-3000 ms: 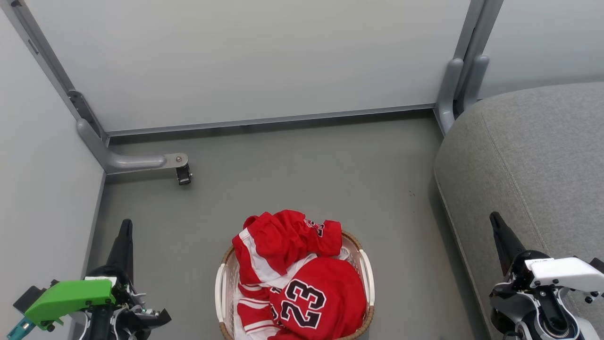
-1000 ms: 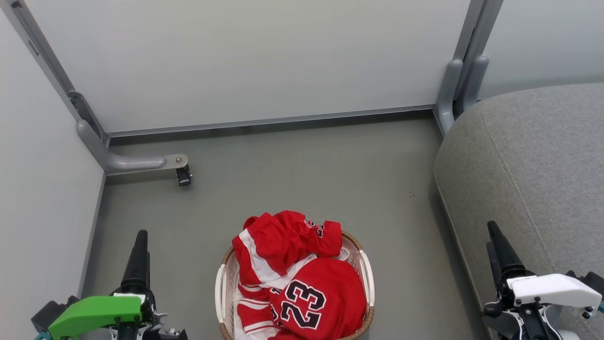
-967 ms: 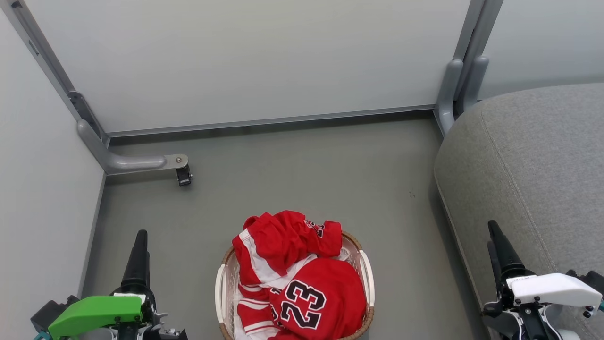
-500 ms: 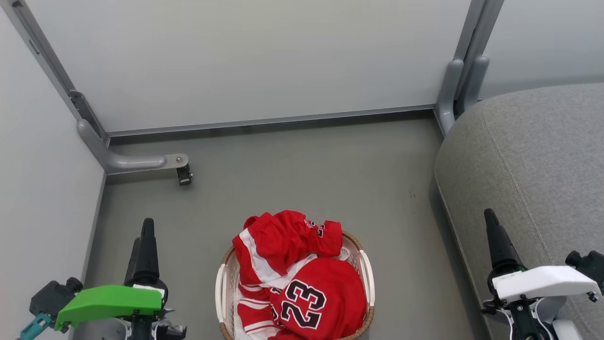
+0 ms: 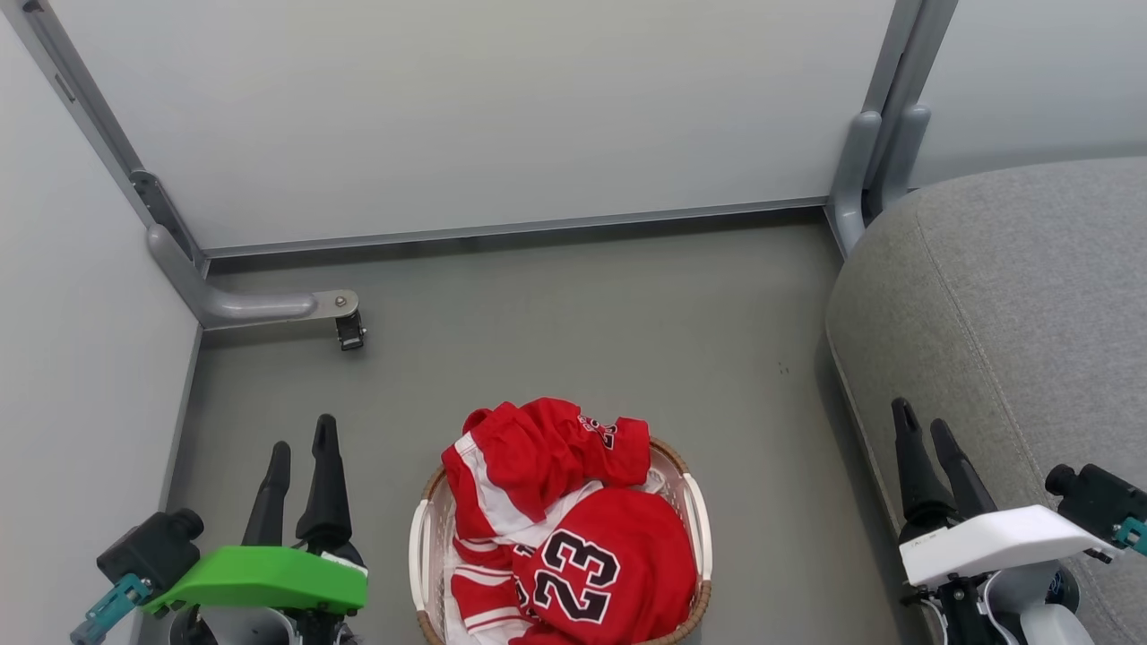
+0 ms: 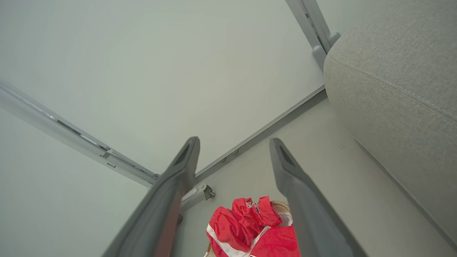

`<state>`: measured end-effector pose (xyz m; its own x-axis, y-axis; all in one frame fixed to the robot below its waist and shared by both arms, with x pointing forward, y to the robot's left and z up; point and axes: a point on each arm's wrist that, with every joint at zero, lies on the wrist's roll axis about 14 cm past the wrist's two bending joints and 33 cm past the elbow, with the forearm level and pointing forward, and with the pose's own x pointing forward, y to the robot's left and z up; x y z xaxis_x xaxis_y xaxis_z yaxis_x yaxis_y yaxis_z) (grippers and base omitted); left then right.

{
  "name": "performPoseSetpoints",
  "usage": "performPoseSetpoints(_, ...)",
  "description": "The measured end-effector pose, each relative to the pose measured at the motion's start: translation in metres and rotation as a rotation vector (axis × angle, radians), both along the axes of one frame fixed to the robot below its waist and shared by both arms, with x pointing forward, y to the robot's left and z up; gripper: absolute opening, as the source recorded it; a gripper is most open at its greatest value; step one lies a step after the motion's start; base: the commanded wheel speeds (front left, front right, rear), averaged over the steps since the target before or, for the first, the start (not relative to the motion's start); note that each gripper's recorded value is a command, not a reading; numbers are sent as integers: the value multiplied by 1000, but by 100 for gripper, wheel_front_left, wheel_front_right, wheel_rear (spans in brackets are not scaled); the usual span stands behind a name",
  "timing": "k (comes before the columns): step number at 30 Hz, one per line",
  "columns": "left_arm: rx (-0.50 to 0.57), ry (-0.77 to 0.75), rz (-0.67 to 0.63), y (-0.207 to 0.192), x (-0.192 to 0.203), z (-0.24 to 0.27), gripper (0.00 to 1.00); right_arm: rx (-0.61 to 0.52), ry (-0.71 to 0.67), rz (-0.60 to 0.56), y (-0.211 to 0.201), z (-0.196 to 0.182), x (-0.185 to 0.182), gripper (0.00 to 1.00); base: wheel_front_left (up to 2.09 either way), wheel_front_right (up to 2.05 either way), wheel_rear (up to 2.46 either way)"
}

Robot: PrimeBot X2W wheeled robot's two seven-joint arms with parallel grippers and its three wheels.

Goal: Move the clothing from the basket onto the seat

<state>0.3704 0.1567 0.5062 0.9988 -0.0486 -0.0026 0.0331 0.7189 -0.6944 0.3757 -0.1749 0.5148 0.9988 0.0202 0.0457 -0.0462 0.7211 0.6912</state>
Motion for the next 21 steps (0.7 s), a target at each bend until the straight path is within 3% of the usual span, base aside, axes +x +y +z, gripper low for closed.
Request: performPoseSetpoints(21,257,-9,3,-3,-7,-9,100,-255,-33,36,15,-1,-3,100,0,0,0)
